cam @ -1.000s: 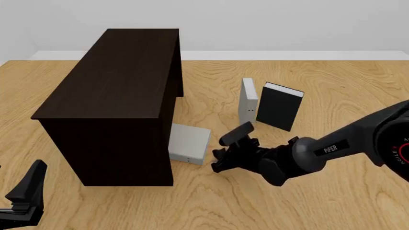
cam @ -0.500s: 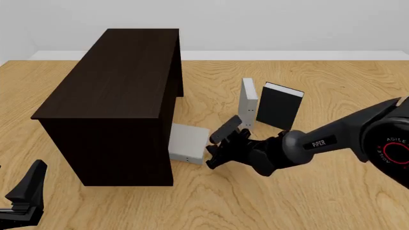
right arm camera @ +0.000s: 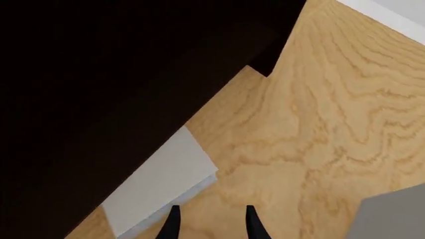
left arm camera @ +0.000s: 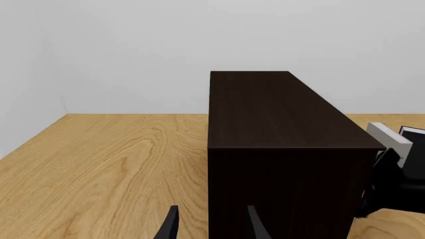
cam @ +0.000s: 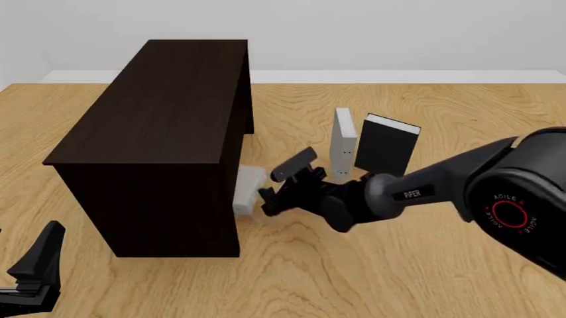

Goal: Pick up the book on the right and place it under the cabinet shelf.

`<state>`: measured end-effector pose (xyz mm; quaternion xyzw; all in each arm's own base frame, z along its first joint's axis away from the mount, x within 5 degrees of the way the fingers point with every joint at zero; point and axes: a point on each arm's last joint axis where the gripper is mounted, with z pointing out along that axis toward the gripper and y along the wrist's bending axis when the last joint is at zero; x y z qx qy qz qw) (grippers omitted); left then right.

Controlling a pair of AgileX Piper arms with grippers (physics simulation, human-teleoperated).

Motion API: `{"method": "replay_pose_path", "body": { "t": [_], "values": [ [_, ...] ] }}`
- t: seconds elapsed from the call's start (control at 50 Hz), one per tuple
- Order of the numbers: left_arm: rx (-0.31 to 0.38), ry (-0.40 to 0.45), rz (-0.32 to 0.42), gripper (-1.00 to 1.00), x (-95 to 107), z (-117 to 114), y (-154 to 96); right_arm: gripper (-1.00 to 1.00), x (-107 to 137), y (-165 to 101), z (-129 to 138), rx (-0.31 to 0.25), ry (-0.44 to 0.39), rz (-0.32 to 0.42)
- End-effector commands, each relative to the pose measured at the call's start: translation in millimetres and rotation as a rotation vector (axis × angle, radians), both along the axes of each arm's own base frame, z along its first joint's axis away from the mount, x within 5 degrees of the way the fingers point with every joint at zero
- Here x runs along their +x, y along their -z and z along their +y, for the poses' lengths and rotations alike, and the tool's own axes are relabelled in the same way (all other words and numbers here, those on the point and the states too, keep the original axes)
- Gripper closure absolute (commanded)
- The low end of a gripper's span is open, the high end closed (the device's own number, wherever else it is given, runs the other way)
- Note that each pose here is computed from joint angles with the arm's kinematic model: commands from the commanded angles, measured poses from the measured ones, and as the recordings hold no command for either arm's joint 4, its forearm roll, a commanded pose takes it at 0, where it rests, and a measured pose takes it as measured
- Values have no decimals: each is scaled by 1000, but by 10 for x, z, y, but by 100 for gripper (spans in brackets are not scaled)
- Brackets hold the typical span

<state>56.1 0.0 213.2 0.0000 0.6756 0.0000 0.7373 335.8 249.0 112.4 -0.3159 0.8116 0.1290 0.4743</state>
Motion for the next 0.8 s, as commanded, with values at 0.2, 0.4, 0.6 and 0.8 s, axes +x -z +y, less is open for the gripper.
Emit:
{"method": "replay_pose_path", "body": {
  "t": [0.2, 0.4, 0.6, 0.8],
  "values": [
    [0, 0, 0, -100, 0, 0, 0, -100, 29, -72, 207, 70, -7, -9],
    [0, 0, 0, -100, 0, 0, 0, -100, 30, -73, 289, 76, -20, -12],
    [0, 0, 0, -100, 0, 0, 0, -100, 46, -25, 394, 76, -34, -7],
    [0, 0, 0, -100, 0, 0, 0, -100, 85, -33, 541, 78, -55, -13]
  ]
}}
